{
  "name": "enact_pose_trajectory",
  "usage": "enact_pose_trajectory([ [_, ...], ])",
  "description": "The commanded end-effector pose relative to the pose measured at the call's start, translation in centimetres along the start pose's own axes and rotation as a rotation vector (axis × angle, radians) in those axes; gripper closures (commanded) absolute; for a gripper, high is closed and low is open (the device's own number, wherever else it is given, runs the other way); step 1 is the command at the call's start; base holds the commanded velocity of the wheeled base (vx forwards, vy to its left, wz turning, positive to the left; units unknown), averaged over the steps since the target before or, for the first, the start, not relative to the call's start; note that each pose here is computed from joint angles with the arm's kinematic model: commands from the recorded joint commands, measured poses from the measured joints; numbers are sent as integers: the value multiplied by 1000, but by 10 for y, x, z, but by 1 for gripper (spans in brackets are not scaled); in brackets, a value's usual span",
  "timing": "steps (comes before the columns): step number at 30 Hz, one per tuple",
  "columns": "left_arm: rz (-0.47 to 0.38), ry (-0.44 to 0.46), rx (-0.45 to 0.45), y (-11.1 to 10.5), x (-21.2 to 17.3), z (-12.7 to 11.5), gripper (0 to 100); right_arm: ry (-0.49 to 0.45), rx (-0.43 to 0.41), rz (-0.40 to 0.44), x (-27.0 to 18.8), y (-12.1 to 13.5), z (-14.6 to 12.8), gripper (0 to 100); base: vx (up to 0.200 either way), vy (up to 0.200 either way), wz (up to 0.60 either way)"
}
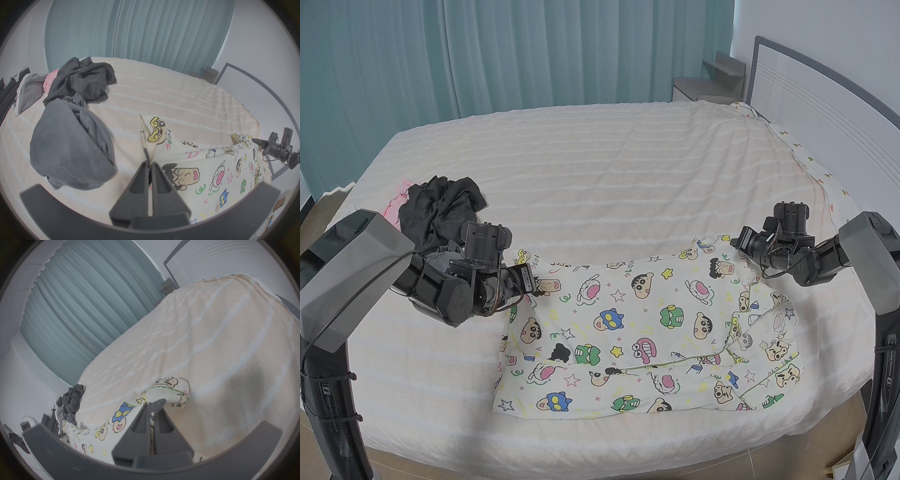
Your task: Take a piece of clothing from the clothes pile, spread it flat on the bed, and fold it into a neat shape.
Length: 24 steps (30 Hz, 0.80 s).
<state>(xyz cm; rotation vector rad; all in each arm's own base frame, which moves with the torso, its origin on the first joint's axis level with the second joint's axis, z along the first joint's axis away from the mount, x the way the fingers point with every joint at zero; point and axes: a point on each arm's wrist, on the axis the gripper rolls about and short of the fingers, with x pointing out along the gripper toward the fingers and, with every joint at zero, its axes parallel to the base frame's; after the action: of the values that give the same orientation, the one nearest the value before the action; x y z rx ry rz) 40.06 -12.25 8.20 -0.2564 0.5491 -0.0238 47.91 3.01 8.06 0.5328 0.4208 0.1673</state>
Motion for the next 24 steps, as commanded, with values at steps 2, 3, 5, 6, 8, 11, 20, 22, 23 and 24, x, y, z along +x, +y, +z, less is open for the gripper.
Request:
enact_pose_trajectory([
  [2, 3, -52, -13, -3, 0, 7, 100, -15, -2, 4, -7, 3, 6, 100, 0, 0, 0],
  [3, 7, -69, -16, -3, 1, 8, 100, -16, -2, 6, -8, 3, 6, 100, 0, 0, 0],
  [5, 11, -104, -20, -4, 1, 10, 100, -27, -3, 7, -9, 3, 7, 100, 0, 0, 0],
  [6, 10, -117, -23, -4, 1, 12, 100, -35, -5, 10, -10, 2, 8, 100, 0, 0, 0],
  [8, 13, -111, -21, -4, 1, 11, 100, -46, -7, 15, -11, 2, 9, 100, 0, 0, 0],
  [11, 15, -106, -19, -3, 2, 9, 100, -50, -8, 19, -13, 3, 10, 100, 0, 0, 0],
  [20, 19, -84, -10, -3, 1, 2, 100, -18, -5, 61, -43, 7, 16, 100, 0, 0, 0],
  [22, 16, -86, -10, -4, -2, 3, 100, -13, -5, 63, -51, 6, 18, 100, 0, 0, 0],
  [23, 16, -87, -11, -4, -4, 4, 100, -8, -8, 60, -55, 6, 17, 100, 0, 0, 0],
  [24, 16, -83, -9, -4, -4, 3, 100, -5, -6, 57, -59, 6, 17, 100, 0, 0, 0],
])
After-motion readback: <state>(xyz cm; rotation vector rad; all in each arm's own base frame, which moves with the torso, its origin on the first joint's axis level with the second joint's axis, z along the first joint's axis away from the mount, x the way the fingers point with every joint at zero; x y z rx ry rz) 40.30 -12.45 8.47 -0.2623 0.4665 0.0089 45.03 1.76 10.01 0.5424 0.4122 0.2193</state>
